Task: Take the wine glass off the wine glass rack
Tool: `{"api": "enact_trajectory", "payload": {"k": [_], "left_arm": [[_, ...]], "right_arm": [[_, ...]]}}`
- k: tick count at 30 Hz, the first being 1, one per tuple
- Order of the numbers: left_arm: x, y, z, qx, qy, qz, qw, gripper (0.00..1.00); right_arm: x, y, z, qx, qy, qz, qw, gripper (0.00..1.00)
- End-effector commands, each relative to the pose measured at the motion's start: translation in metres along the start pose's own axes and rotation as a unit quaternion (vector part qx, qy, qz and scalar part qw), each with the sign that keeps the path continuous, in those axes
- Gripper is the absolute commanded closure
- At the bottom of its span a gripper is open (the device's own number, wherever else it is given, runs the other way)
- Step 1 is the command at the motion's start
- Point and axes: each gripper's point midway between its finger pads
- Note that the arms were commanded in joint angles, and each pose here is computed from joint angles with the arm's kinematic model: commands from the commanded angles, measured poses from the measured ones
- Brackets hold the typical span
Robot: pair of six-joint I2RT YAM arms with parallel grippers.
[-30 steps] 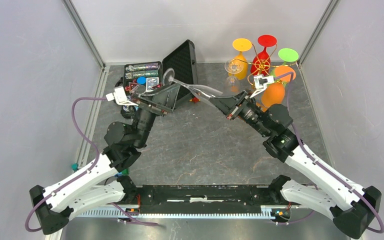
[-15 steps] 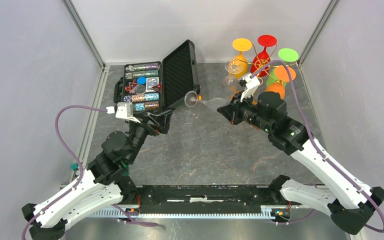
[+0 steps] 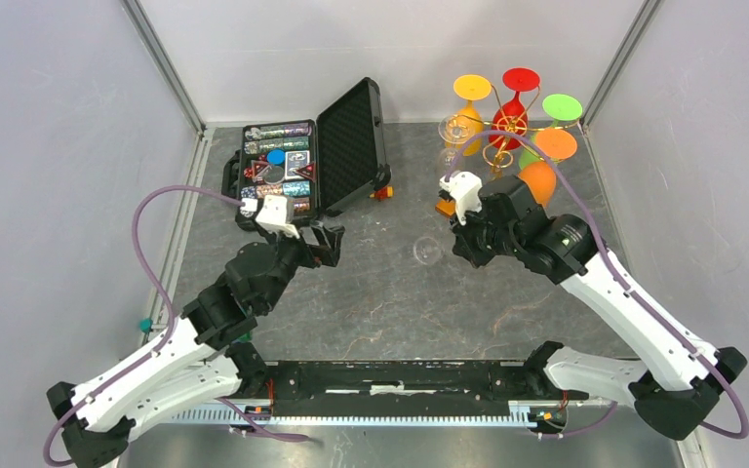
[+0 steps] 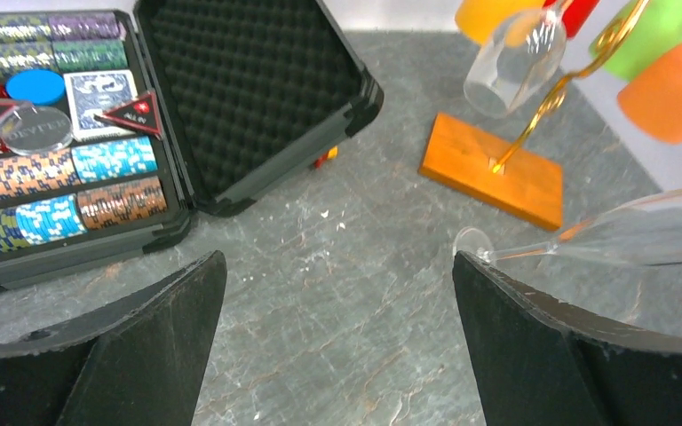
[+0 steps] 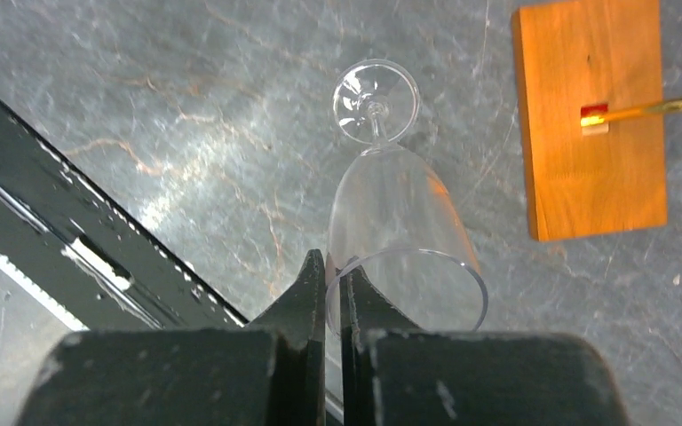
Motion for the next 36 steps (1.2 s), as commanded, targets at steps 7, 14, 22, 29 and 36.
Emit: {"api": "enact_trajectory", "payload": {"k": [7, 14, 22, 29, 36], "left_arm": [[-0.023, -0.009, -0.022, 0.057, -0.062, -0.056, 0.995, 0.00], [-0.017, -0.009, -0.027, 0.058, -0.066, -0.045, 0.995, 0.00], [-0.014, -0.008, -0.029, 0.057, -0.064, -0.038, 0.996, 0.00], [-0.010, -0.006, -0.028, 0.051, -0.058, -0.032, 0.997, 0.00], [-0.008, -0.004, -0.025, 0.044, -0.055, -0.028, 0.997, 0.00]], "right_arm": [[-0.022, 0.015, -0.030, 0.107, 0.022, -0.059, 0.992, 1.00], [-0.038, 0.025, -0.048, 0.140, -0.020, -0.123, 0.982, 1.00], [-0.037, 0.027, -0.070, 0.153, -0.122, -0.135, 0.971, 1.00], [-0.068, 0.039, -0.085, 0.147, -0.184, -0.181, 0.955, 1.00], [-0.078, 0.038, -0.099, 0.165, -0.191, -0.189, 0.949, 1.00]]}}
Point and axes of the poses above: each gripper's point midway between its finger pads, its own y axis back along the fingers, its own x axis along the line the jaws close on, z = x × y, and after that the axes turned 4 degrees about -y, right-handed
